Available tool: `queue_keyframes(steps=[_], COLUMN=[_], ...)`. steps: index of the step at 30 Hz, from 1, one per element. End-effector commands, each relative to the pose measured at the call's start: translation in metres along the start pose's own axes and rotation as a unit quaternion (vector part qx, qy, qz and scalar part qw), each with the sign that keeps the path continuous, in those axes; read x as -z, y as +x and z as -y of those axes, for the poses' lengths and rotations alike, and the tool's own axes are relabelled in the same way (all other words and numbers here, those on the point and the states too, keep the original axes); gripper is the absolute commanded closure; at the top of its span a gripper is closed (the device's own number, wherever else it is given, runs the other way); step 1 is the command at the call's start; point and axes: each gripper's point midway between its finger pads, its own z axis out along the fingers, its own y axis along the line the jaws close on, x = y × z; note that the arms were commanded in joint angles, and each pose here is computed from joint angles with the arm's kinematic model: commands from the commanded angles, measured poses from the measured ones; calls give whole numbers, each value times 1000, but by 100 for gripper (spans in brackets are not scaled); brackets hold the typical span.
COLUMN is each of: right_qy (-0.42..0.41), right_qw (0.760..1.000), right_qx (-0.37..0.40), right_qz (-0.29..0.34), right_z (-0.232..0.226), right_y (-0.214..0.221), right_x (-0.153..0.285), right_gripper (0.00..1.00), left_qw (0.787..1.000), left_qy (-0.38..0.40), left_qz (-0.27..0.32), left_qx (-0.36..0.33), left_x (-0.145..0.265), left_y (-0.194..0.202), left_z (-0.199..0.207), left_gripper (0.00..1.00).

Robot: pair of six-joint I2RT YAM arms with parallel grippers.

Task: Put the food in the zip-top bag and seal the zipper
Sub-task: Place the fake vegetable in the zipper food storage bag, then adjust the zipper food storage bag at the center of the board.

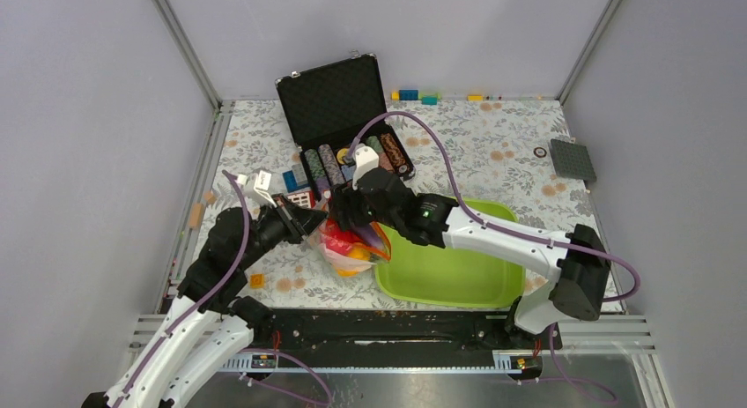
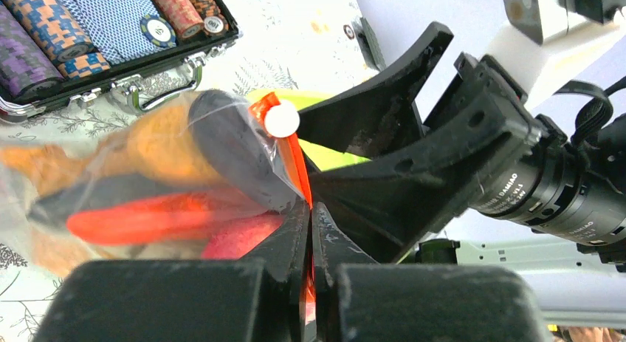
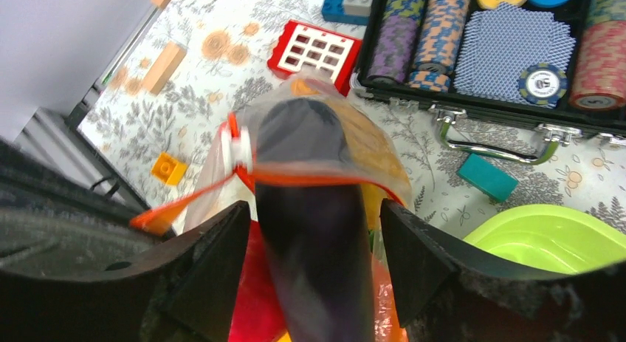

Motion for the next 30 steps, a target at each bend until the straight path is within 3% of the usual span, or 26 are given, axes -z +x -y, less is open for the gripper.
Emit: queue_keyframes(steps=[1,6,11,15,18,21,30], right_qy=[-86,-133,-165,-123,-81,-55,-78], right_qw=[996,990,984,991,997,997,985], right_qx=[22,37,49,28,15,21,64], right_qz=[1,5,40,39,2,-43,-139], right_z=[-20,-30,-33,-11,13,29,29], right_y=[-11,-10,-19,-18,-3,18,62], right_x=[28,51,77,86,83,78,64], right_gripper=[22,16,0,0,1,10,23], left_qw=[997,996,997,998,998,998,997], left_qy=[27,17,15,18,36,40,49], left_qz=[77,87,81,65,53,45,28], left_qx=[9,6,-3,-15,-26,-36,-54], left_x=[2,3,4,5,6,7,9], left_y=[-32,-34,-29,-21,-17,-15,-9], left_z=[17,12,8,7,13,14,17], left_gripper=[100,100,100,100,100,100,100])
